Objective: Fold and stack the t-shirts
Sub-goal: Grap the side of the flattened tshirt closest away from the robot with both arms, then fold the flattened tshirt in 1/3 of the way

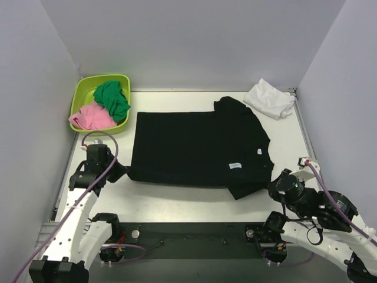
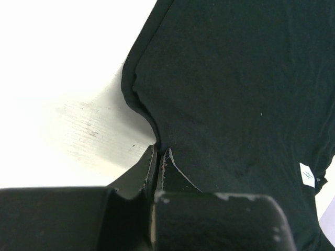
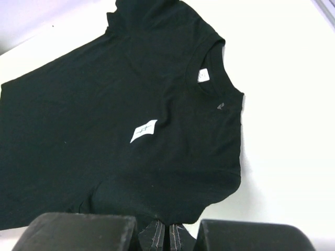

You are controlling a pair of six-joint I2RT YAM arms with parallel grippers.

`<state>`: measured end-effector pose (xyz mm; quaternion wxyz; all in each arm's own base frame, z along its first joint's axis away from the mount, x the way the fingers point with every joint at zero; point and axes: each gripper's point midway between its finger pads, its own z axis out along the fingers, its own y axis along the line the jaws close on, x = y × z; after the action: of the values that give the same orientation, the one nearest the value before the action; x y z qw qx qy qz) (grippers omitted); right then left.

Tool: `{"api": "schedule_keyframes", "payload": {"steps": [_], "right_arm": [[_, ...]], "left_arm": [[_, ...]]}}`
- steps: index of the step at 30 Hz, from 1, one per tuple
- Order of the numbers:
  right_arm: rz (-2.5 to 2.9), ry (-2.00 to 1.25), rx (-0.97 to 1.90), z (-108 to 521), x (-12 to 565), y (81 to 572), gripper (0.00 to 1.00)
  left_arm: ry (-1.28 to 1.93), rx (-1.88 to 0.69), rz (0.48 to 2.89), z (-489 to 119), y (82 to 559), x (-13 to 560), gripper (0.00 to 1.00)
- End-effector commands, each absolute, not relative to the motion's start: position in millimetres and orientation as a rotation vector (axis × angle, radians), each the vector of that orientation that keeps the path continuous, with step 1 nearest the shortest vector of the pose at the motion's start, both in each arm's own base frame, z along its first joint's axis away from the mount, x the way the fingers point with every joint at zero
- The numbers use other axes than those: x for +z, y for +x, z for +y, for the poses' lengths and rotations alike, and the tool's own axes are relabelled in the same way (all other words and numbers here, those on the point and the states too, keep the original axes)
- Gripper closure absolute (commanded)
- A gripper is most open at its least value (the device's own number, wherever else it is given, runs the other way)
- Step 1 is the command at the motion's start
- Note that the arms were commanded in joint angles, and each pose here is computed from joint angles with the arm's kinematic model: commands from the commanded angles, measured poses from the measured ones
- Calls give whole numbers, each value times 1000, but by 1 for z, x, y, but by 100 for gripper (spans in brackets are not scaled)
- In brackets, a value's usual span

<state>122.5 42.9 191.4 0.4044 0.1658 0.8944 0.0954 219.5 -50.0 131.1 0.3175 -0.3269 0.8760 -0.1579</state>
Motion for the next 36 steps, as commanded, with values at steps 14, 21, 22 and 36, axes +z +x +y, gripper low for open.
{"api": "schedule_keyframes", "payload": {"steps": [14,21,22,36], "right_arm": [[2178,271,79,70,246,181,100],[2256,287,108,71,228,200,100],[2266,293,97,68,225,203,100],[2396,283,228,84,202,238,100]], "left_arm": [[-843,-459,2231,-54,283,159,100],[-853,-449,2237,-54,299,162,100],[-853,-449,2234,-54,301,163,100],[-874,-435,2255,-56,328,149,100]]}}
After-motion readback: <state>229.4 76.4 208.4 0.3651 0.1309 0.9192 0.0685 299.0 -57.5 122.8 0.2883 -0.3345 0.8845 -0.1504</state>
